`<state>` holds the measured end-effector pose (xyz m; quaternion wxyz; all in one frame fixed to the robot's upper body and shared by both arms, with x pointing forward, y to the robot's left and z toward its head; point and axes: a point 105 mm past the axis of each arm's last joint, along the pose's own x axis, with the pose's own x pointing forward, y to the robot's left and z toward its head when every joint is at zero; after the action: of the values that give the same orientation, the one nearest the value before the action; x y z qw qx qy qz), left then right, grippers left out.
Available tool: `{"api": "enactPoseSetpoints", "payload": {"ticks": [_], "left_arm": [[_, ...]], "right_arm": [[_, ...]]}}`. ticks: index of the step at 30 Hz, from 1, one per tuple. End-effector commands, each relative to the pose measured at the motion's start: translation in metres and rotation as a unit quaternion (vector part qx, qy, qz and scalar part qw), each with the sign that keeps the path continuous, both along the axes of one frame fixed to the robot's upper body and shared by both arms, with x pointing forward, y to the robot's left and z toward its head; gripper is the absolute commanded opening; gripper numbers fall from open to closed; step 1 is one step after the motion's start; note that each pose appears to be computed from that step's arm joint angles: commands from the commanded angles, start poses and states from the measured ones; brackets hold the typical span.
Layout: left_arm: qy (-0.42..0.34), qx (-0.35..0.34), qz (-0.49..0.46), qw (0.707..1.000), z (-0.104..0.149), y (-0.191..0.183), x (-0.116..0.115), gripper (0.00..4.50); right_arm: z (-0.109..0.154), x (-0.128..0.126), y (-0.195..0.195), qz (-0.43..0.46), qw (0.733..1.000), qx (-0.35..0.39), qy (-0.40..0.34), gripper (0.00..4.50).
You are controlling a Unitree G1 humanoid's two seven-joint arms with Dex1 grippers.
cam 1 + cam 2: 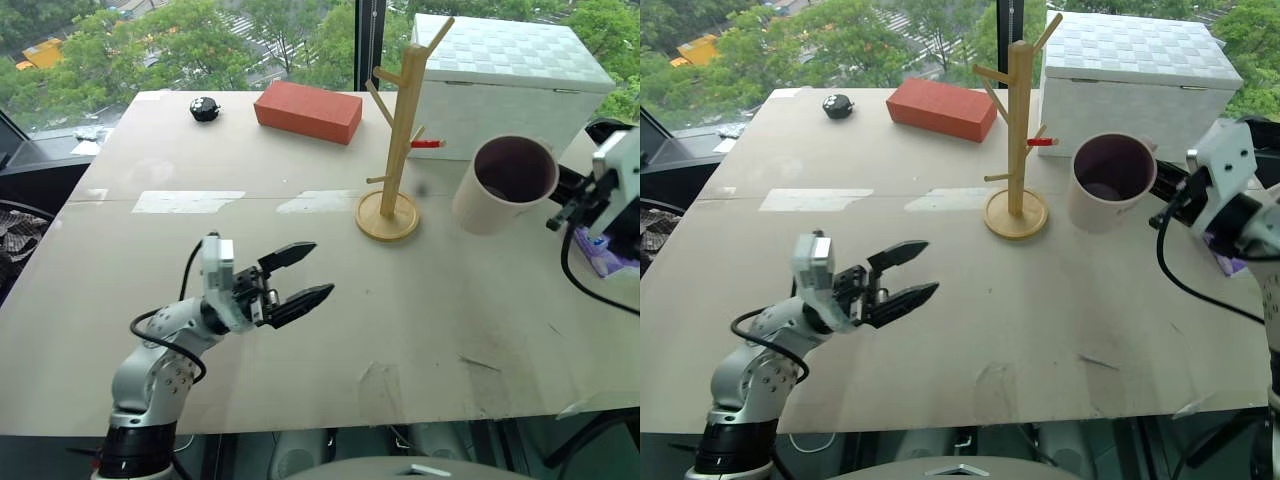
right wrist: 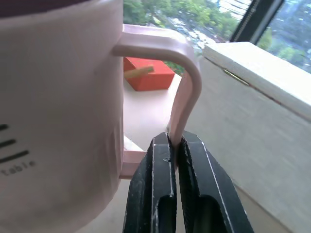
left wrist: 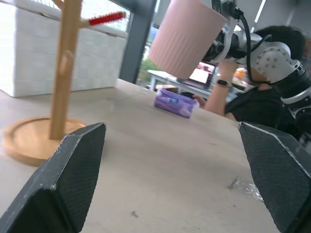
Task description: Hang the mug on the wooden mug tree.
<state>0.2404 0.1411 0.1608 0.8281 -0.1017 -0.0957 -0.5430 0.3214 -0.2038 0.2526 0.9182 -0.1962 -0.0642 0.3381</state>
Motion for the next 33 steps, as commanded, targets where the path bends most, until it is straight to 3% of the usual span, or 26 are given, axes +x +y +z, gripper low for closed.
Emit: {"api": "enactPoseSetpoints", "payload": {"ticks": [1,13,19,25,28,33], "left_arm": [[-0.054,-0.023,0.021,0.998,0.017,0.004,-0.006,4.5],[-0.063,-0.033,0.084,0.994,0.014,0.016,-0.004,4.5],[-0.107,-0.075,0.13,0.983,0.029,0.033,-0.001,4.5],[-0.129,-0.072,0.146,0.978,0.03,0.046,-0.003,4.5],[-0.123,-0.068,0.125,0.982,0.027,0.044,-0.006,4.5],[-0.111,-0.07,0.109,0.985,0.024,0.046,-0.004,4.5]], "right_arm": [[0.006,0.011,0.009,0.037,0.999,-0.018,0.034,0.03],[0.015,0.05,0.054,0.114,0.988,-0.077,0.069,0.03],[0.006,0.067,0.066,0.099,0.985,-0.111,0.087,0.03],[0.0,0.087,0.077,0.08,0.985,-0.117,0.097,0.03],[0.004,0.089,0.077,0.087,0.987,-0.093,0.097,0.9],[0.011,0.078,0.066,0.074,0.991,-0.082,0.071,3.4]]}}
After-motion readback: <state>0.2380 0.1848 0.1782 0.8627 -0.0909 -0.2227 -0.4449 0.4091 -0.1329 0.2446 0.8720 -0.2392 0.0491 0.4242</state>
